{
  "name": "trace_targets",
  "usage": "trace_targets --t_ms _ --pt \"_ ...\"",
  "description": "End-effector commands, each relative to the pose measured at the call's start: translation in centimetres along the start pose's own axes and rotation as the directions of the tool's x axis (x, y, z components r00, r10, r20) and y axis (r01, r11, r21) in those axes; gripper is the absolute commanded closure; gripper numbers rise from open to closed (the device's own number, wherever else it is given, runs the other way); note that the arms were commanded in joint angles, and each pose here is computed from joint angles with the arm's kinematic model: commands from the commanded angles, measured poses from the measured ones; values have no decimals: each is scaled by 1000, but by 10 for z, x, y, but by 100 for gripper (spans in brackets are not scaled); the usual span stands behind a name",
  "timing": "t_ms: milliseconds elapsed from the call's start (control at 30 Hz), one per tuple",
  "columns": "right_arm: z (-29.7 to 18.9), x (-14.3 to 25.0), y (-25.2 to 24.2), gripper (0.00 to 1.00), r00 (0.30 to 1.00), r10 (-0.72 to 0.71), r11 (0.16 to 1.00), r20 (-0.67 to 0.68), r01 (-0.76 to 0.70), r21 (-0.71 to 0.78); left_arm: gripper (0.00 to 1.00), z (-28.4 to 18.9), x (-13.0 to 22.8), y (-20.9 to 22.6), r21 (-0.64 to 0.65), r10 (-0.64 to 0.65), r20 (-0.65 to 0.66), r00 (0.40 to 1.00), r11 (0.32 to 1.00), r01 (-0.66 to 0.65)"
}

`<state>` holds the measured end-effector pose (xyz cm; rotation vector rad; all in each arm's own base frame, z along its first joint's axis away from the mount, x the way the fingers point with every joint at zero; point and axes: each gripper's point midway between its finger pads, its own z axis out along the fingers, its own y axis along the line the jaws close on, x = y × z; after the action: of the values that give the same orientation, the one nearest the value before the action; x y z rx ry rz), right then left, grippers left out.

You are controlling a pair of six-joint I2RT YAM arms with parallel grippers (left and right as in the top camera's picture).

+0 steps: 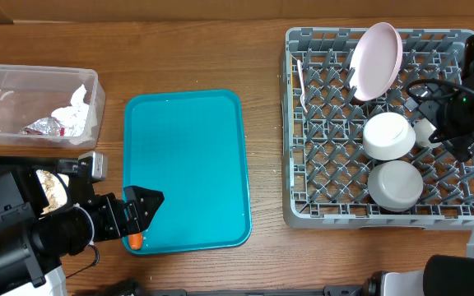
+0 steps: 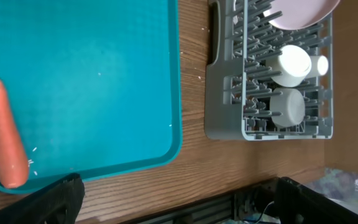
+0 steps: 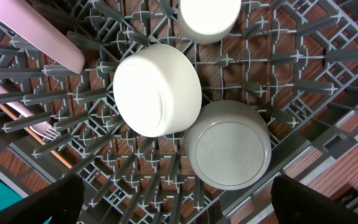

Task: Sort waste into correct bins and load items into the dishwasher rack

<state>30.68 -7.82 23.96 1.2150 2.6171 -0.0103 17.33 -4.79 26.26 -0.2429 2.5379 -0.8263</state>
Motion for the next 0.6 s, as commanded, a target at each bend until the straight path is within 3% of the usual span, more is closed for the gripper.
trace_targets --t_ms 0,300,433,567 --pt "0 -1 0 0 1000 1 1000 3 -1 -4 0 -4 0 11 -80 -2 2 1000 997 2" --pt "0 -1 0 0 1000 1 1000 3 -1 -4 0 -8 11 37 -232 10 -49 999 973 -21" --pt "0 -1 0 0 1000 1 1000 3 -1 -4 0 1 10 7 -42 258 -56 964 964 -261" --pt "0 -1 0 0 1000 1 1000 3 -1 -4 0 17 4 -28 144 518 74 852 840 -523"
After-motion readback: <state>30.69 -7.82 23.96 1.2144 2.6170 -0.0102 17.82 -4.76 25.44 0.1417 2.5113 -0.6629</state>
